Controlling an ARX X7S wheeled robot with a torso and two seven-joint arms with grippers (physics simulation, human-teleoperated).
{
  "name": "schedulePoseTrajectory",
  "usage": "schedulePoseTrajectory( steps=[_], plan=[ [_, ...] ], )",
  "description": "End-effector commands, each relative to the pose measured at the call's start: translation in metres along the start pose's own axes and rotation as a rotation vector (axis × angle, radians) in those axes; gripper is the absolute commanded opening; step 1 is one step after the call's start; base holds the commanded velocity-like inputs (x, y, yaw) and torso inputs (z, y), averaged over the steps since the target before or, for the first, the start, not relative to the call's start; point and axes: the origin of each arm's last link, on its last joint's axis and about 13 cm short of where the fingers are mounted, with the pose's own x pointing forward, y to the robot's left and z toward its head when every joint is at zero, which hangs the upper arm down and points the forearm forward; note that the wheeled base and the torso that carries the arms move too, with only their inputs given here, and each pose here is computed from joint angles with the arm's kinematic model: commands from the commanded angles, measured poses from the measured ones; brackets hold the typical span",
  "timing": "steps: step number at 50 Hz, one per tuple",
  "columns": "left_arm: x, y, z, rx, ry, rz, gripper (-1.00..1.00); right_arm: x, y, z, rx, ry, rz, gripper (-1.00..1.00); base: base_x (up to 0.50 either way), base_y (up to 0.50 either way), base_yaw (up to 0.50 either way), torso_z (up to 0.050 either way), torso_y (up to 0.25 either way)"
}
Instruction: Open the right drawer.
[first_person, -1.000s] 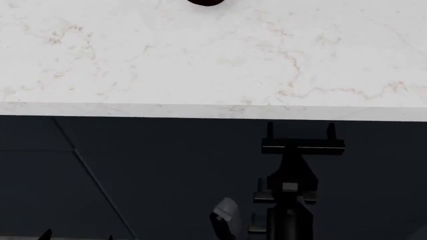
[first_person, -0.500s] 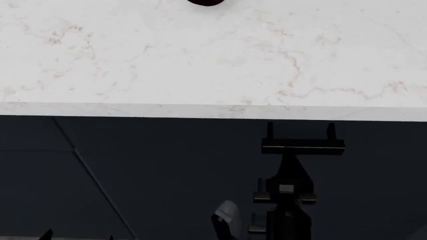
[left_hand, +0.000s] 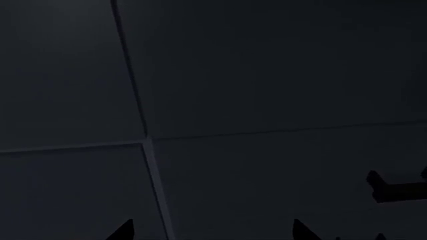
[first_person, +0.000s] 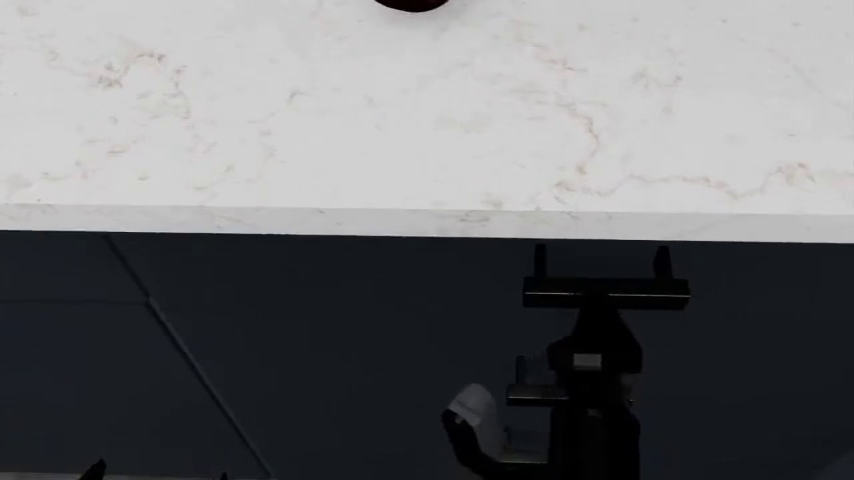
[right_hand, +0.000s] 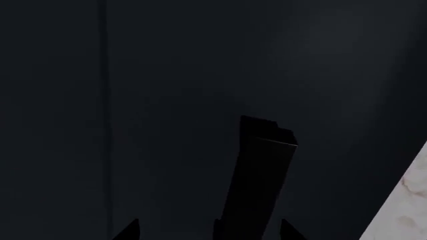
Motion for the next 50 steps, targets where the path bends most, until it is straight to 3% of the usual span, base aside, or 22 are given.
schedulePoseTrajectory(
  steps=[1,45,46,50],
  plan=[
    [0.000,0.000,0.000,0.002,0.002,-0.005,1.00,0.010,-0.003,-0.006,-0.020,0.032,-0.026,1.00,0.00,0.00,0.00,0.000,0.000],
    [-0.001,-0.001,-0.001,0.010,0.012,-0.008,1.00,0.043,0.014,-0.007,-0.006,0.017,-0.021,1.00,0.00,0.00,0.00,0.000,0.000],
    [-0.001,-0.001,-0.002,0.010,0.013,-0.009,1.00,0.044,0.013,-0.006,-0.020,0.006,-0.054,-1.00,0.00,0.00,0.00,0.000,0.000],
    [0.000,-0.001,-0.001,0.008,0.013,-0.009,1.00,0.046,0.012,-0.005,-0.005,-0.003,-0.055,-1.00,0.00,0.00,0.00,0.000,0.000]
  ],
)
